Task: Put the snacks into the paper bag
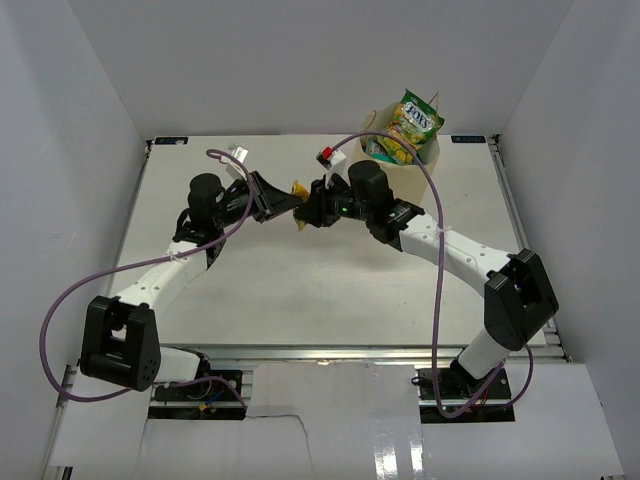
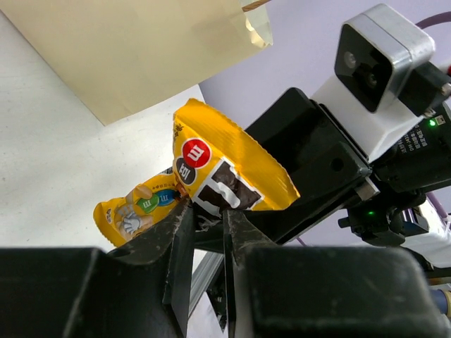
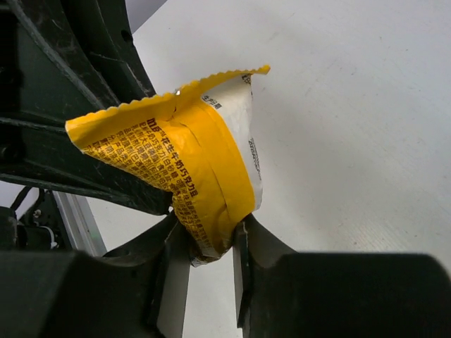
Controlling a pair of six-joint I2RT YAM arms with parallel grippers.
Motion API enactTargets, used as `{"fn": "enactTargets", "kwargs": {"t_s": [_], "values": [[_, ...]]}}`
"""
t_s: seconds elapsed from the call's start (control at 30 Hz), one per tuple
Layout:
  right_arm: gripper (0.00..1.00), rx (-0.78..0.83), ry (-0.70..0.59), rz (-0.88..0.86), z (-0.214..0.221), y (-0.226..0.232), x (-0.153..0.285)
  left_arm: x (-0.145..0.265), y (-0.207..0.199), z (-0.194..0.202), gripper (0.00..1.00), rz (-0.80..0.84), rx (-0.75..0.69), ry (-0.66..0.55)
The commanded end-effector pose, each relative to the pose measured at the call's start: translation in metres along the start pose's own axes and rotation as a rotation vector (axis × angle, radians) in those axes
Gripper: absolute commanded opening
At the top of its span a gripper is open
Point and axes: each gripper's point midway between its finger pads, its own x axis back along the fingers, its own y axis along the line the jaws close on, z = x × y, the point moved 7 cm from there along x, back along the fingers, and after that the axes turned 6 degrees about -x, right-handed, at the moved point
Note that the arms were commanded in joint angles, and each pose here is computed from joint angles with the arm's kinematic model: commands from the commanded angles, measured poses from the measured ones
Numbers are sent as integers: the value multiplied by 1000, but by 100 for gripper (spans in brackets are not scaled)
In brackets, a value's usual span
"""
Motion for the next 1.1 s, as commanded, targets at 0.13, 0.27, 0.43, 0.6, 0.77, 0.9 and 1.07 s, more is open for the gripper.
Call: {"fn": "enactTargets", "kwargs": {"t_s": [0.13,0.27,0.43,0.6,0.77,0.9,1.07], "values": [[11,124,-58,-82,-23,12,9,9,-32,-11,40,73,-54,-47],[8,253,-78,-130,-32,19,26,21,-50,-29,79,52,-162,-146],[8,464,-99,-228,-52,21,65,43,-72,-59,98,-132,-354,-262],[8,536,-206,-187,-125,6,127,64,-71,-64,98,-313,-451,-272],[8,496,-305,100,-176,-44,180,80,-62,-51,98,-392,-476,-297],[9,434,-288,273,-176,-96,198,89,-57,-46,98,-436,-474,-321],[13,354,-203,272,-163,-141,176,86,-52,-39,98,-421,-453,-293]]}}
